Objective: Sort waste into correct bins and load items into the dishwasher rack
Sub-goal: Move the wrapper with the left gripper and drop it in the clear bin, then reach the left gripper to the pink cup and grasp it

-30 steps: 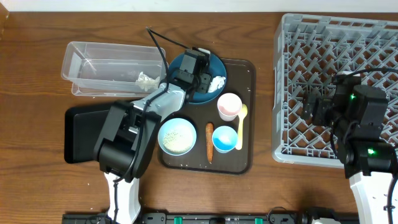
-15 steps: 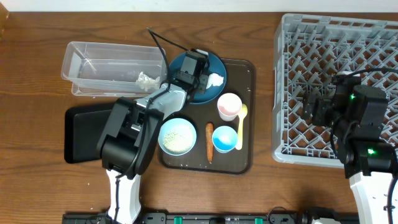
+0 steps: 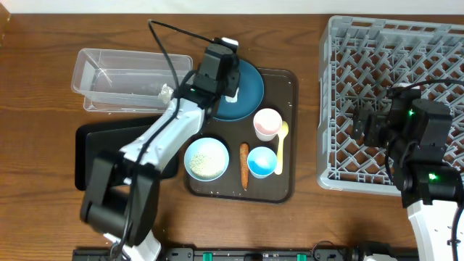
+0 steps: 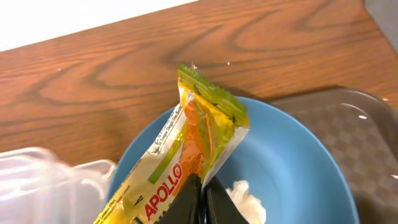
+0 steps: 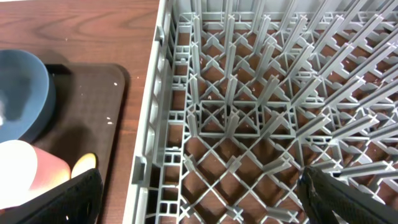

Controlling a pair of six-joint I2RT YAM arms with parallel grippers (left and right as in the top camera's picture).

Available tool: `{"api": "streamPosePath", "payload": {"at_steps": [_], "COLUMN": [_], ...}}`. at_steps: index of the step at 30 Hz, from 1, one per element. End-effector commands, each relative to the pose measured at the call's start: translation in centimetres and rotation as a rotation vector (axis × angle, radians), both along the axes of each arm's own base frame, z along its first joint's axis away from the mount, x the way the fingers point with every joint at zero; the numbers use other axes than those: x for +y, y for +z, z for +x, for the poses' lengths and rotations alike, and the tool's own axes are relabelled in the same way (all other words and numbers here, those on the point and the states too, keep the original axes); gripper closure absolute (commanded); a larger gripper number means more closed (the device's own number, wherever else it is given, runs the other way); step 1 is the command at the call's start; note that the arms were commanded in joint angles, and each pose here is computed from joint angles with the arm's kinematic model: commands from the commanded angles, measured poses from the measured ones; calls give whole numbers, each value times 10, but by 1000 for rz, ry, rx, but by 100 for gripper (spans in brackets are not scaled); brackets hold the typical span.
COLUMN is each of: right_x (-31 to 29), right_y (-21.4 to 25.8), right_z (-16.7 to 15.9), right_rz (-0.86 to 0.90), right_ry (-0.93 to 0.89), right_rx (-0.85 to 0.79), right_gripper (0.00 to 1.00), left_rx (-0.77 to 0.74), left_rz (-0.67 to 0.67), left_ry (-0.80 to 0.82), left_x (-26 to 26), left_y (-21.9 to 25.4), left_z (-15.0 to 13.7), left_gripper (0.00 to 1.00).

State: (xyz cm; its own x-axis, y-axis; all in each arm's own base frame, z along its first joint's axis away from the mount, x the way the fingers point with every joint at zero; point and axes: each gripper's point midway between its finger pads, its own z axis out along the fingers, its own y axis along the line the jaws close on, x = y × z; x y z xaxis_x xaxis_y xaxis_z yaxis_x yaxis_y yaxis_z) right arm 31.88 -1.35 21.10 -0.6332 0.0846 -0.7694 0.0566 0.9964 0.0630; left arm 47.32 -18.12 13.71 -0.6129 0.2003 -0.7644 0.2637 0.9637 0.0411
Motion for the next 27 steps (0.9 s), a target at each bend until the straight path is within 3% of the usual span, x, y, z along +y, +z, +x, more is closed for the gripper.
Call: {"api": "streamPosePath", "payload": {"at_steps": [1, 9, 16, 23, 24, 27], "right_x": [-4, -4, -4, -4, -4, -4], "right_y": [11, 11, 11, 11, 11, 11], "right_z": [3, 3, 3, 3, 3, 3], "right_rz": [-8, -8, -8, -8, -8, -8], "right_ry": [-2, -2, -2, -2, -2, -2], "right_rx": [-25, -25, -25, -25, -25, -25], "right_gripper": [1, 1, 1, 1, 1, 1], "left_rx": [-49, -75, -14, 36, 45, 62], "left_rz": [-7, -12, 5, 17, 19, 18], "left_ry": [35, 188, 347, 398, 398, 388], "left_x": [16, 96, 171, 195, 195, 192], "left_y": [31, 69, 54, 30, 26, 19], "left_z": [-1, -3, -2, 1, 2, 3], "left_gripper": [94, 94, 94, 93, 89, 53]}}
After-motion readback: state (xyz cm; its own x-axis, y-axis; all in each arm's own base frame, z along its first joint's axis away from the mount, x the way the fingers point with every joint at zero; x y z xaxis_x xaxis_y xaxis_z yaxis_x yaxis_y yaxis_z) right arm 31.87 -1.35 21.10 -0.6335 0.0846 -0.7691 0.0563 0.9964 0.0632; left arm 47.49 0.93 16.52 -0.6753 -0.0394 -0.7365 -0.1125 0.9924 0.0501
